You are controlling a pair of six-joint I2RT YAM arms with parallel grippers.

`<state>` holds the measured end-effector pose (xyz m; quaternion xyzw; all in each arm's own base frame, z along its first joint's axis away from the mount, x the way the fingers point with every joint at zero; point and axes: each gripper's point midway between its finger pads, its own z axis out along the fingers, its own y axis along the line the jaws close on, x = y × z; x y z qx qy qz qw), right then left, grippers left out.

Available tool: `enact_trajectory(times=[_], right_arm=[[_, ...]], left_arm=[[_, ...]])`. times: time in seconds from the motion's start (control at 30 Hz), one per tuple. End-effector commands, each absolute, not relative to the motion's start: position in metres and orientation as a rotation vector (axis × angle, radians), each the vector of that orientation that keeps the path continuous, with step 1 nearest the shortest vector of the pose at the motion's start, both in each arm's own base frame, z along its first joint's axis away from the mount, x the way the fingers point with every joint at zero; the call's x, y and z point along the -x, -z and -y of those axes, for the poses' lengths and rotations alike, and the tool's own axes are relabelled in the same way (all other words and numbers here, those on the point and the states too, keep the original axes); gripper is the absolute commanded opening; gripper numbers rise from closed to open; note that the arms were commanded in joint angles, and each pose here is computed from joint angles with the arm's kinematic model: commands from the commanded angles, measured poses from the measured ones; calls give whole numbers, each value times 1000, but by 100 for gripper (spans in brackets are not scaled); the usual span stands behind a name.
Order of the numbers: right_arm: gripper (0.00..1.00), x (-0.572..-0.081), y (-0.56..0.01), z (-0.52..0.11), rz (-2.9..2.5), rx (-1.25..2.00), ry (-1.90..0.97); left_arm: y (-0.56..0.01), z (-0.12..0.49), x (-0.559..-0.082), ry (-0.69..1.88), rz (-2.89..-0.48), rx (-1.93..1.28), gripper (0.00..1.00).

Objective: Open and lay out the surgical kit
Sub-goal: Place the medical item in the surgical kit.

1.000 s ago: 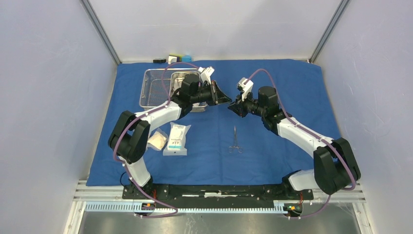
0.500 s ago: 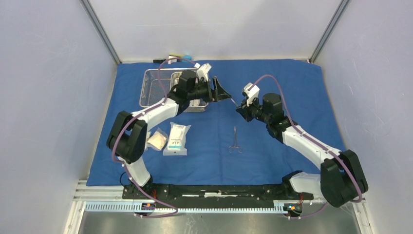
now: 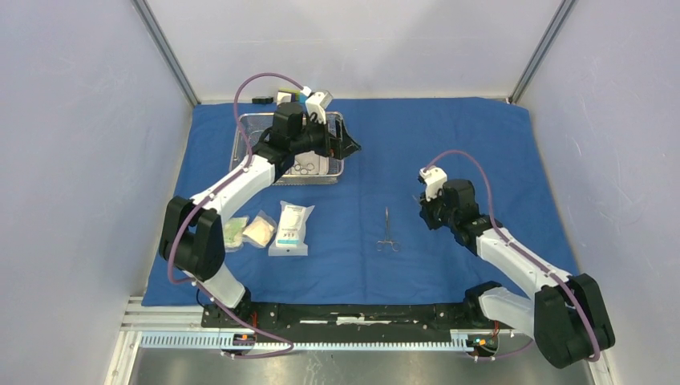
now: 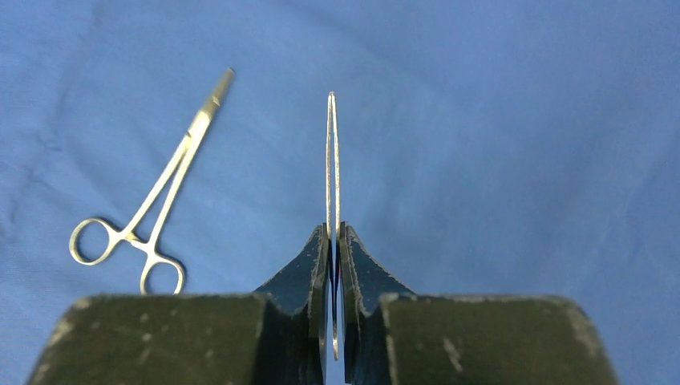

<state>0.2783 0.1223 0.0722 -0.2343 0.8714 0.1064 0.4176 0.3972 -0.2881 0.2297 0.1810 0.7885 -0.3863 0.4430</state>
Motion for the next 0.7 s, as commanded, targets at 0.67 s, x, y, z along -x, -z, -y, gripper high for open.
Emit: enact_trajectory(times=[0.67], right_arm=[[6, -244, -29, -52, -2459, 88, -119]], left_arm=[[-210, 266, -396, 844, -1998, -460, 98]])
